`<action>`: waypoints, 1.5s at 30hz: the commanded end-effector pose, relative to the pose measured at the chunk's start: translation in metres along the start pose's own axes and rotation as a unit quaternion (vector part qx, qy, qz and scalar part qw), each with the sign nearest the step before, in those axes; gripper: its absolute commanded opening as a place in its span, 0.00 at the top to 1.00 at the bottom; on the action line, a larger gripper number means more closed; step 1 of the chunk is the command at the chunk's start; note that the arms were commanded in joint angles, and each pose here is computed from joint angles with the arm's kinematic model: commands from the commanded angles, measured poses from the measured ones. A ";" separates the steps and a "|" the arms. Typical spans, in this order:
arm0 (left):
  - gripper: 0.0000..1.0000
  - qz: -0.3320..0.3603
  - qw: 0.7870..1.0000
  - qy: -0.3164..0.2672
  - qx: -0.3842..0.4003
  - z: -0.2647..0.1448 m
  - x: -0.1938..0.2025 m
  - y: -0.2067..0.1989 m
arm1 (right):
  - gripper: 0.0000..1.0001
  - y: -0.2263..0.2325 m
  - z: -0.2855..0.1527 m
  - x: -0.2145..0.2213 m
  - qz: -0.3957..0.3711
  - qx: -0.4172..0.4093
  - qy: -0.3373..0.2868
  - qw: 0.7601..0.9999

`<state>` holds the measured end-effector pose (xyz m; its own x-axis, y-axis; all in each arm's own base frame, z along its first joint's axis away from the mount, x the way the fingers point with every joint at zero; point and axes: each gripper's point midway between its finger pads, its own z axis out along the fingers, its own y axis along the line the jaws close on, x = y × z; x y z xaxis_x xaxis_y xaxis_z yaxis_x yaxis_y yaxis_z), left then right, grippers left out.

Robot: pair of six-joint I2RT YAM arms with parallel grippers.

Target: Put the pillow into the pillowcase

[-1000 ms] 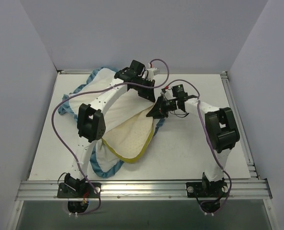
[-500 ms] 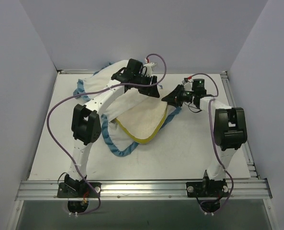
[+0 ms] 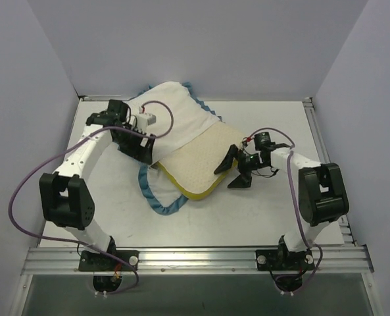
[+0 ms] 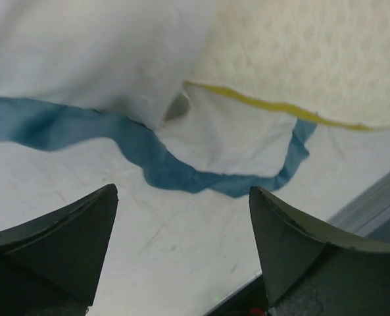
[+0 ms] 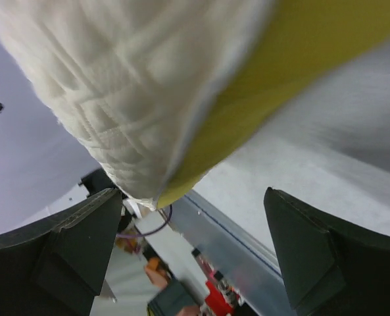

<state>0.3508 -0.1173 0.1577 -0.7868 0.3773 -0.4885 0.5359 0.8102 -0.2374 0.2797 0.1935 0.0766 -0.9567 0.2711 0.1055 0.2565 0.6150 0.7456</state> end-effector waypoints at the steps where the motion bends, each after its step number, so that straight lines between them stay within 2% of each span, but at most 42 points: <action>1: 0.10 0.087 0.990 0.103 0.048 0.008 0.070 -0.038 | 0.07 0.020 0.019 0.033 -0.009 -0.026 0.068 0.997; 2: 0.03 0.091 0.985 0.140 0.048 0.019 0.094 -0.044 | 0.07 0.025 0.026 0.029 -0.011 -0.032 0.068 0.997; 3: 0.03 0.088 0.985 0.142 0.042 0.028 0.098 -0.045 | 0.08 0.033 0.030 0.024 -0.016 -0.039 0.067 0.997; 5: 0.03 0.088 0.980 0.172 0.040 0.045 0.121 -0.048 | 0.16 0.040 0.048 0.013 -0.014 -0.063 0.065 0.996; 6: 0.03 0.084 0.982 0.165 0.028 0.054 0.120 -0.045 | 0.22 0.049 0.053 0.005 0.010 -0.080 0.056 0.995; 7: 0.05 0.084 0.981 0.170 0.028 0.060 0.124 -0.045 | 0.39 0.048 0.060 0.001 0.030 -0.089 0.053 0.994; 8: 0.08 0.085 0.980 0.178 0.034 0.069 0.129 -0.047 | 0.48 0.064 0.063 -0.012 0.006 -0.126 0.028 0.992; 9: 0.15 0.095 0.979 0.174 0.038 0.077 0.130 -0.049 | 0.65 0.071 0.065 -0.016 0.053 -0.139 0.029 0.988; 10: 0.29 0.105 0.978 0.171 0.050 0.082 0.130 -0.054 | 0.72 0.078 0.069 -0.014 0.061 -0.156 0.031 0.985; 11: 0.40 0.117 0.976 0.167 0.074 0.087 0.129 -0.065 | 0.78 0.101 0.065 -0.022 0.026 -0.208 0.010 0.978; 12: 0.52 0.144 0.970 0.153 0.122 0.089 0.125 -0.089 | 0.93 0.111 0.065 -0.023 0.043 -0.227 0.012 0.973; 13: 0.71 0.154 0.965 0.141 0.156 0.088 0.120 -0.105 | 0.99 0.127 0.061 -0.024 0.068 -0.248 0.017 0.966; 15: 0.88 0.211 0.947 0.098 0.220 0.075 0.108 -0.143 | 1.00 0.154 0.057 -0.022 0.053 -0.281 0.013 0.958; 16: 1.00 0.236 0.936 0.076 0.248 0.067 0.101 -0.162 | 1.00 0.165 0.054 -0.023 0.065 -0.289 0.015 0.955; 18: 1.00 0.314 0.910 0.030 0.270 0.050 0.090 -0.189 | 1.00 0.194 0.047 -0.026 0.054 -0.318 0.004 0.947; 21: 1.00 0.363 0.887 -0.014 0.285 0.029 0.078 -0.211 | 1.00 0.215 0.045 -0.031 0.061 -0.333 -0.003 0.941; 22: 1.00 0.367 0.885 -0.019 0.285 0.025 0.075 -0.215 | 1.00 0.215 0.049 -0.031 0.060 -0.330 -0.005 0.942; 23: 0.96 0.359 0.893 -0.031 0.269 0.016 0.066 -0.215 | 1.00 0.206 0.055 -0.029 0.059 -0.317 -0.004 0.947; 24: 0.86 0.353 0.899 -0.037 0.256 0.011 0.061 -0.212 | 1.00 0.199 0.059 -0.028 0.063 -0.307 -0.003 0.950; 26: 0.58 0.355 0.912 -0.073 0.190 -0.004 0.042 -0.199 | 1.00 0.180 0.067 -0.024 0.068 -0.282 -0.005 0.957; 27: 0.36 0.359 0.916 -0.091 0.154 -0.009 0.034 -0.190 | 1.00 0.171 0.068 -0.019 0.045 -0.270 -0.009 0.962; 29: 0.20 0.361 0.919 -0.132 0.082 -0.022 0.016 -0.173 | 1.00 0.158 0.073 -0.014 0.033 -0.248 -0.007 0.968; 30: 0.15 0.367 0.920 -0.134 0.036 -0.021 0.010 -0.156 | 1.00 0.154 0.074 -0.012 0.018 -0.243 -0.008 0.970; 32: 0.14 0.351 0.930 -0.111 0.001 -0.024 0.014 -0.128 | 1.00 0.147 0.073 -0.012 0.017 -0.236 -0.006 0.972; 35: 0.13 0.321 0.944 -0.079 0.016 -0.023 0.033 -0.102 | 1.00 0.140 0.063 -0.021 0.018 -0.233 -0.021 0.972; 38: 0.11 0.363 0.931 -0.018 0.022 -0.003 0.073 -0.072 | 1.00 0.142 0.044 -0.040 0.023 -0.245 -0.040 0.968; 39: 0.10 0.409 0.912 -0.008 0.028 0.003 0.079 -0.068 | 1.00 0.144 0.038 -0.044 0.023 -0.252 -0.041 0.967; 40: 0.09 0.420 0.906 0.011 0.048 0.014 0.096 -0.067 | 1.00 0.145 0.035 -0.048 0.023 -0.255 -0.044 0.966; 41: 0.03 0.426 0.902 0.022 0.060 0.023 0.103 -0.066 | 1.00 0.148 0.030 -0.053 0.023 -0.259 -0.047 0.964; 45: 0.03 0.457 0.885 0.035 0.081 0.057 0.110 -0.058 | 1.00 0.148 0.026 -0.056 0.022 -0.261 -0.036 0.964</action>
<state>0.2375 -0.1382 0.0800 -0.1696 0.8677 -0.4673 0.9741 0.2196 0.0543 0.3532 0.2928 0.1289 -0.9235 0.3131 0.2215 0.2867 0.1800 0.9409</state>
